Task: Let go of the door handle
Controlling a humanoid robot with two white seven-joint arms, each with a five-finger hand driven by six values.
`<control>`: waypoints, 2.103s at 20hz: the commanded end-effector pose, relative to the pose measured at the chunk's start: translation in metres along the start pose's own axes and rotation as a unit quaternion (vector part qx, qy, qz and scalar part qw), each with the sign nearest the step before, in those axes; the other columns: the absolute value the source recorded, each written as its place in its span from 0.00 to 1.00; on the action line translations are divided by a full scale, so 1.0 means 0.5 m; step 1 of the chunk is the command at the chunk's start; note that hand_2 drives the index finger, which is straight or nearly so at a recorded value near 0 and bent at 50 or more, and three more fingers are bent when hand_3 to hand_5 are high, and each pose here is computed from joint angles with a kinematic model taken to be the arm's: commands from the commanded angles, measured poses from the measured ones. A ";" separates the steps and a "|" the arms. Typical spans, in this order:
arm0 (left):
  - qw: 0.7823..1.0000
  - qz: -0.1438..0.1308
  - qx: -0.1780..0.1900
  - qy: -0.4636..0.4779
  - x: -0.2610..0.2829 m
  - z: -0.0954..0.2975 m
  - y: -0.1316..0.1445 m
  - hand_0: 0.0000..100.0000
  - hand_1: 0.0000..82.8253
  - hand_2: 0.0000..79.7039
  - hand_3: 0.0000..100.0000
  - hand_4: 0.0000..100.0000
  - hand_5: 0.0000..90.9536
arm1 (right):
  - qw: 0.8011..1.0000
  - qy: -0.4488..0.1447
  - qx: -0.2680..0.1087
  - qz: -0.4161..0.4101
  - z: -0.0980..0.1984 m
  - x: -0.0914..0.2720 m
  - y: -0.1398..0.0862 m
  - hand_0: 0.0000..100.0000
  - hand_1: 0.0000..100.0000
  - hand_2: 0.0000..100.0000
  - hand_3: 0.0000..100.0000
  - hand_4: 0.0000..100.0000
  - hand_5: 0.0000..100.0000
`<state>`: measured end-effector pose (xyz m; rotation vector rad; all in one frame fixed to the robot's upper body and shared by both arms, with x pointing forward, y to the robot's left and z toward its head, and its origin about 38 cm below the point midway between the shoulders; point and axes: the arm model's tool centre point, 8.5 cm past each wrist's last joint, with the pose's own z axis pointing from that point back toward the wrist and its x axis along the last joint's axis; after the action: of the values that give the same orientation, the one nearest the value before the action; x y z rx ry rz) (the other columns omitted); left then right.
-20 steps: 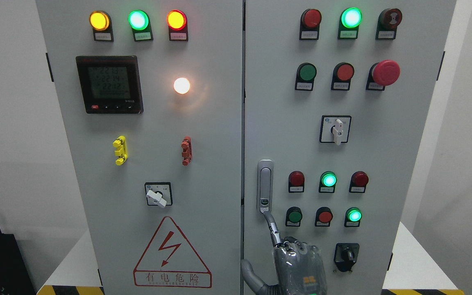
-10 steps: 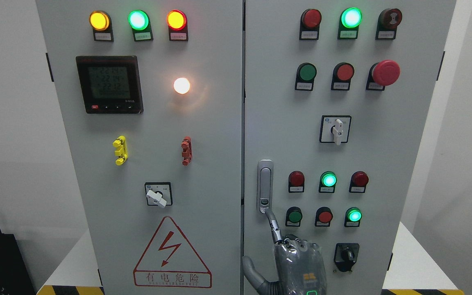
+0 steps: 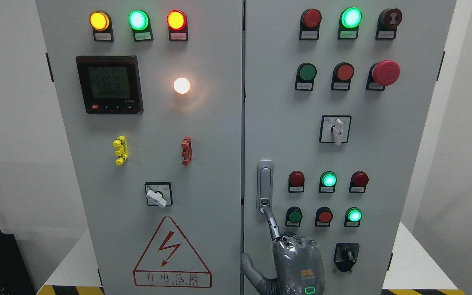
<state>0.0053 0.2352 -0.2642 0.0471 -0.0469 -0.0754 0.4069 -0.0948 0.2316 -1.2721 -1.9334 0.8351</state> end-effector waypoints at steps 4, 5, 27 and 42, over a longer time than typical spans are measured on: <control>1.000 0.001 0.000 0.003 -0.002 0.000 0.000 0.12 0.47 0.00 0.00 0.00 0.00 | 1.000 0.002 0.004 0.001 0.000 -0.001 0.005 0.28 0.36 0.00 0.98 0.90 1.00; 1.000 0.001 0.000 0.003 -0.002 0.000 0.000 0.12 0.47 0.00 0.00 0.00 0.00 | 1.000 0.007 0.004 0.002 -0.001 -0.003 0.004 0.28 0.36 0.00 0.98 0.90 1.00; 1.000 0.001 0.000 0.003 -0.002 0.000 0.000 0.12 0.47 0.00 0.00 0.00 0.00 | 1.000 0.009 0.015 0.003 0.000 -0.004 0.009 0.29 0.35 0.00 0.99 0.88 1.00; 1.000 0.001 0.000 0.003 -0.002 0.000 0.000 0.12 0.47 0.00 0.00 0.00 0.00 | 1.000 0.015 0.021 0.005 -0.001 -0.007 0.012 0.29 0.34 0.00 0.99 0.87 1.00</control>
<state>0.0053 0.2352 -0.2642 0.0471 -0.0471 -0.0754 0.4108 -0.0957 0.2270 -1.2621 -1.8849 0.8524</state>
